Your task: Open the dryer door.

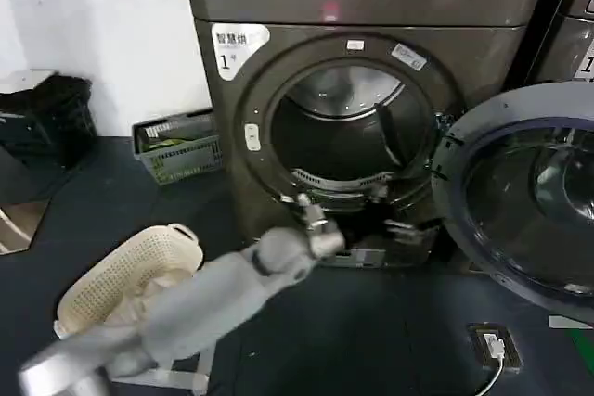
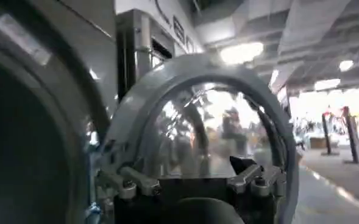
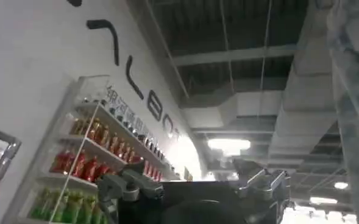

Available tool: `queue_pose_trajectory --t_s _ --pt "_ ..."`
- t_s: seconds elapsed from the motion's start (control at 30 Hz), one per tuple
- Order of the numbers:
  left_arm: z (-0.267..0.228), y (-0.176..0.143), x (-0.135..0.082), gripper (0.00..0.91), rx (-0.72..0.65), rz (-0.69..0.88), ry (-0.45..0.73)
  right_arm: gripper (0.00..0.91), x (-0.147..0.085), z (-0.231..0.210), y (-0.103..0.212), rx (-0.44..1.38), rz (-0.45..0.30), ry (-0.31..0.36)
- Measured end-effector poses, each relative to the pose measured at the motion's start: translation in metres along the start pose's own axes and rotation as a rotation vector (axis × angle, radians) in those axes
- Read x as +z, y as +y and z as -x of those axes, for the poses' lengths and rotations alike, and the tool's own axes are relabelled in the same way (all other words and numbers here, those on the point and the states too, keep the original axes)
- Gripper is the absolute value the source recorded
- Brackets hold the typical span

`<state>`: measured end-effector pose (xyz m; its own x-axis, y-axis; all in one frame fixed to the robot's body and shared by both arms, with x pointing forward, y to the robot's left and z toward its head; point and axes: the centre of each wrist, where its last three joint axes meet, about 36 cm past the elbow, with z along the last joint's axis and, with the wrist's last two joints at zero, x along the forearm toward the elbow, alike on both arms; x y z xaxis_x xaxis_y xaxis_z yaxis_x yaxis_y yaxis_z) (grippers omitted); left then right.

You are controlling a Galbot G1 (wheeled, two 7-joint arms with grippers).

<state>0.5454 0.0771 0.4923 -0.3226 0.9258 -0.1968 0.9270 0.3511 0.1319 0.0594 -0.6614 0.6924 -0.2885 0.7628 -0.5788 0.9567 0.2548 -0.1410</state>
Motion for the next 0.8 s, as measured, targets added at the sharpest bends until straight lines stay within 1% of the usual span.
queue_pose_trajectory --t_s 0.1,0.2,0.37,0.53,0.7,0.8 --pt "-0.032 0.014 -0.006 0.907 -0.008 0.058 0.061 0.907 -0.003 0.002 -0.006 0.011 -0.037 -0.001" --pt "-0.070 0.031 -0.013 0.907 -0.037 0.095 0.152 0.907 -0.004 0.003 -0.009 0.016 -0.039 -0.004" --pt "-0.135 0.045 -0.018 0.907 -0.087 0.186 0.379 0.907 -0.006 0.003 -0.008 0.015 -0.040 -0.013" --pt "-0.194 0.053 -0.022 0.907 -0.070 0.320 0.549 0.907 -0.008 0.000 -0.008 0.037 -0.041 -0.019" --pt "-0.248 0.067 -0.028 0.907 -0.113 0.356 0.714 0.907 -0.009 -0.003 -0.008 0.037 -0.044 -0.022" --pt "-0.280 0.077 -0.033 0.907 -0.148 0.370 0.824 0.907 -0.010 -0.002 -0.010 0.067 -0.044 -0.024"
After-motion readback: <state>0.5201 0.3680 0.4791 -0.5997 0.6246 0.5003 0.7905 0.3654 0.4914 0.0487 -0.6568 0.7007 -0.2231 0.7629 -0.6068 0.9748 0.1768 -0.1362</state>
